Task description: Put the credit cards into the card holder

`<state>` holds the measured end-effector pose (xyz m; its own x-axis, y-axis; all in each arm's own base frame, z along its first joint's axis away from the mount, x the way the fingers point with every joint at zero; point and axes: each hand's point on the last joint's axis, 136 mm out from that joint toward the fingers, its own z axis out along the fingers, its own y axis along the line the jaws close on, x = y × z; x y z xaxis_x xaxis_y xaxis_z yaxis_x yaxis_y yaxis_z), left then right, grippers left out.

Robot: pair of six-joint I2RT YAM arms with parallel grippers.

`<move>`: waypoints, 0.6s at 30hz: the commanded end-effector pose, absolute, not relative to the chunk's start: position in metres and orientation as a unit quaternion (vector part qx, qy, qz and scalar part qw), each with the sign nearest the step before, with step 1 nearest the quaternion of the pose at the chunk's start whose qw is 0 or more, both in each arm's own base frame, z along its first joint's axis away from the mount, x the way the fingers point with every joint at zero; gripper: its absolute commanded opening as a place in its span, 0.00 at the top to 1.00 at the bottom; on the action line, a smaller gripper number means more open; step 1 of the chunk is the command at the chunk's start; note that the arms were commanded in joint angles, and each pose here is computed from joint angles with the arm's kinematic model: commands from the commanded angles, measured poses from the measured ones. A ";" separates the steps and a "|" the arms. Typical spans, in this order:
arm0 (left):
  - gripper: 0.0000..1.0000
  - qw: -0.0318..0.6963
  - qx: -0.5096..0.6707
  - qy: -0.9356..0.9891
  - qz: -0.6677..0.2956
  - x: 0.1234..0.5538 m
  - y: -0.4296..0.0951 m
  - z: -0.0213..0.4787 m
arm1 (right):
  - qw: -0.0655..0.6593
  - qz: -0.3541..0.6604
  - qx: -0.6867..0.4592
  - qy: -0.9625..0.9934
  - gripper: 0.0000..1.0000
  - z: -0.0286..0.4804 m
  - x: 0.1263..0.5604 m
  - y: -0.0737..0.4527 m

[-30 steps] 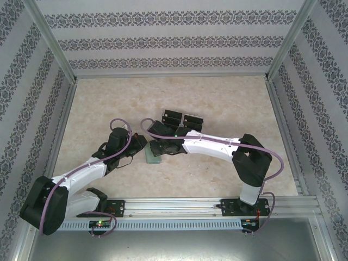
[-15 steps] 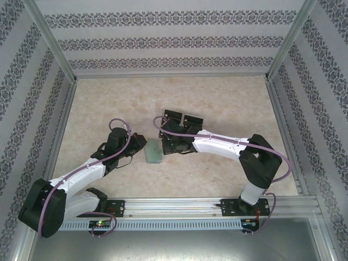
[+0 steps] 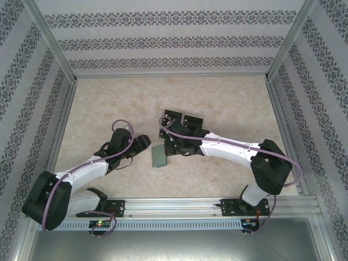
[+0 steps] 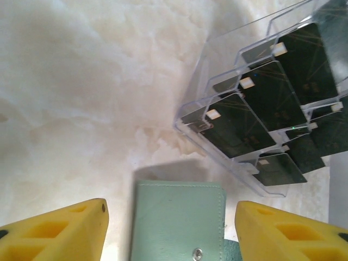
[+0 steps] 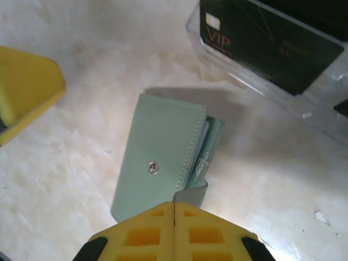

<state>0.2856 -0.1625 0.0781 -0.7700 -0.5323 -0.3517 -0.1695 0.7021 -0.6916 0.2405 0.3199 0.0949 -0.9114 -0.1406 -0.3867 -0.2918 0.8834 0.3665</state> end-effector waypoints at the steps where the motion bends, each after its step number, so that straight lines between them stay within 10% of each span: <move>1: 0.34 0.268 -0.178 0.895 -0.308 0.284 -0.162 0.075 | 0.175 0.237 -0.104 0.950 1.00 0.101 0.234 0.322; 18: 0.28 0.235 -0.085 0.921 -0.298 0.276 -0.197 0.086 | 0.207 0.274 -0.096 0.934 1.00 0.145 0.236 0.325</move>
